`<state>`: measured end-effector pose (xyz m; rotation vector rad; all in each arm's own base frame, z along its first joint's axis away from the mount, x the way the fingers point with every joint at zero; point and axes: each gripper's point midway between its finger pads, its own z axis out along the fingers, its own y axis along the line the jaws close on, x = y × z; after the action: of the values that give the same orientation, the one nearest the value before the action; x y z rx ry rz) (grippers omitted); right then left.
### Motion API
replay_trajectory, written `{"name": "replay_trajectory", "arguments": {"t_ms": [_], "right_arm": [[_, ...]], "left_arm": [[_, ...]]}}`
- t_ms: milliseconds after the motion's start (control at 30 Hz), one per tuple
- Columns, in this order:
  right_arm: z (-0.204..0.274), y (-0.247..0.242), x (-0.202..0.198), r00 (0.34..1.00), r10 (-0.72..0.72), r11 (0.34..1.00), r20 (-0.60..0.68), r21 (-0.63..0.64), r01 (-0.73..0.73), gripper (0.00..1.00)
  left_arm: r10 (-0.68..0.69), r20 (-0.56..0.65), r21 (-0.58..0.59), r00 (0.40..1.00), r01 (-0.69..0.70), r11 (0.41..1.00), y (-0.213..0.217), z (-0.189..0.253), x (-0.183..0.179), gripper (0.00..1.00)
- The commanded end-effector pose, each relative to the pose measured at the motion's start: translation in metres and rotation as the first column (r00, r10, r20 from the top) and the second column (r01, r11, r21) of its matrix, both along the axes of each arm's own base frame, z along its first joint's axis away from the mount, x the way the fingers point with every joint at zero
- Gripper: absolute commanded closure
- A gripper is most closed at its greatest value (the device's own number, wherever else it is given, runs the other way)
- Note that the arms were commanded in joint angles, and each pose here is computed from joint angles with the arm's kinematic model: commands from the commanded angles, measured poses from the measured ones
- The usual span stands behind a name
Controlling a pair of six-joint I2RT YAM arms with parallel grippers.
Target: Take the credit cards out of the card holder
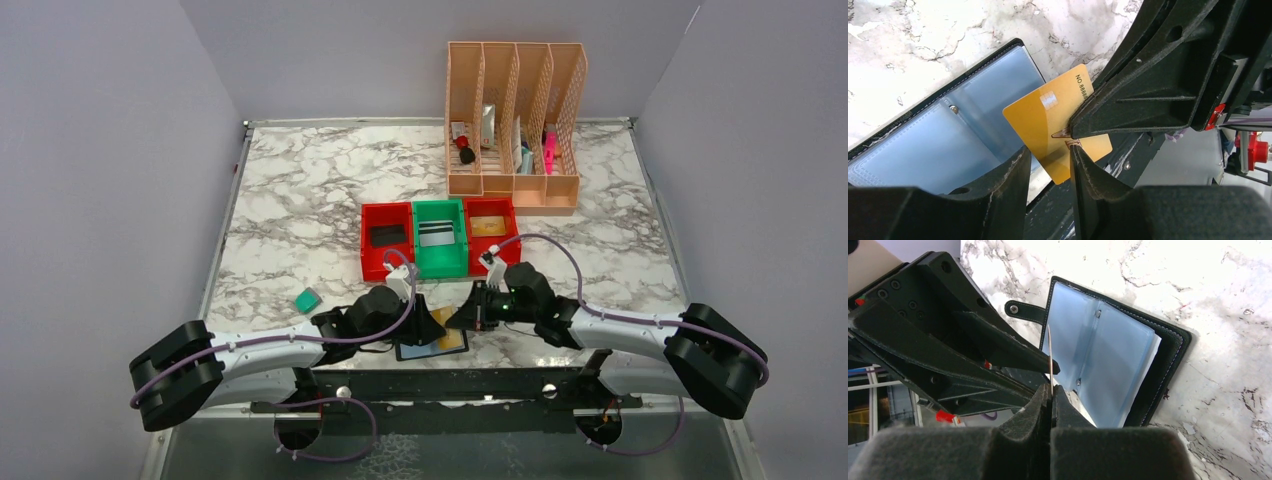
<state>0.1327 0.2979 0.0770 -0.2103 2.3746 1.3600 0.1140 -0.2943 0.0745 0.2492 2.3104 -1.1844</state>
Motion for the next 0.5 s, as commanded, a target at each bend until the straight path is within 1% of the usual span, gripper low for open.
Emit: {"name": "replay_trajectory", "arguments": {"t_ms": [0,133,200,267,333,467], "right_arm": [[-0.002,-0.001,0.005,1.0,-0.013,0.999,0.009,-0.033,0.014,0.99],[0.001,-0.006,0.013,0.998,-0.043,0.996,0.048,-0.074,0.046,0.99],[0.002,-0.015,0.025,0.992,-0.073,0.986,0.106,-0.143,0.088,0.99],[0.006,-0.029,0.039,0.977,-0.108,0.961,0.182,-0.232,0.15,0.99],[0.018,-0.041,0.055,0.951,-0.122,0.935,0.283,-0.289,0.206,0.99],[0.046,-0.067,0.08,0.877,-0.121,0.876,0.465,-0.364,0.315,0.99]], "left_arm": [[-0.027,0.02,-0.073,0.999,0.028,0.997,-0.012,0.018,-0.001,0.64],[-0.023,0.016,-0.057,1.0,0.024,0.998,-0.01,0.014,-0.001,0.63],[0.004,0.014,-0.003,1.0,-0.004,1.0,-0.002,0.007,0.002,0.6],[0.045,0.024,0.082,0.999,-0.047,0.996,0.009,0.0,0.008,0.57],[0.072,0.034,0.151,0.997,-0.077,0.986,0.022,-0.006,0.011,0.54],[0.121,0.07,0.201,0.99,-0.133,0.97,0.042,-0.005,0.016,0.49]]}}
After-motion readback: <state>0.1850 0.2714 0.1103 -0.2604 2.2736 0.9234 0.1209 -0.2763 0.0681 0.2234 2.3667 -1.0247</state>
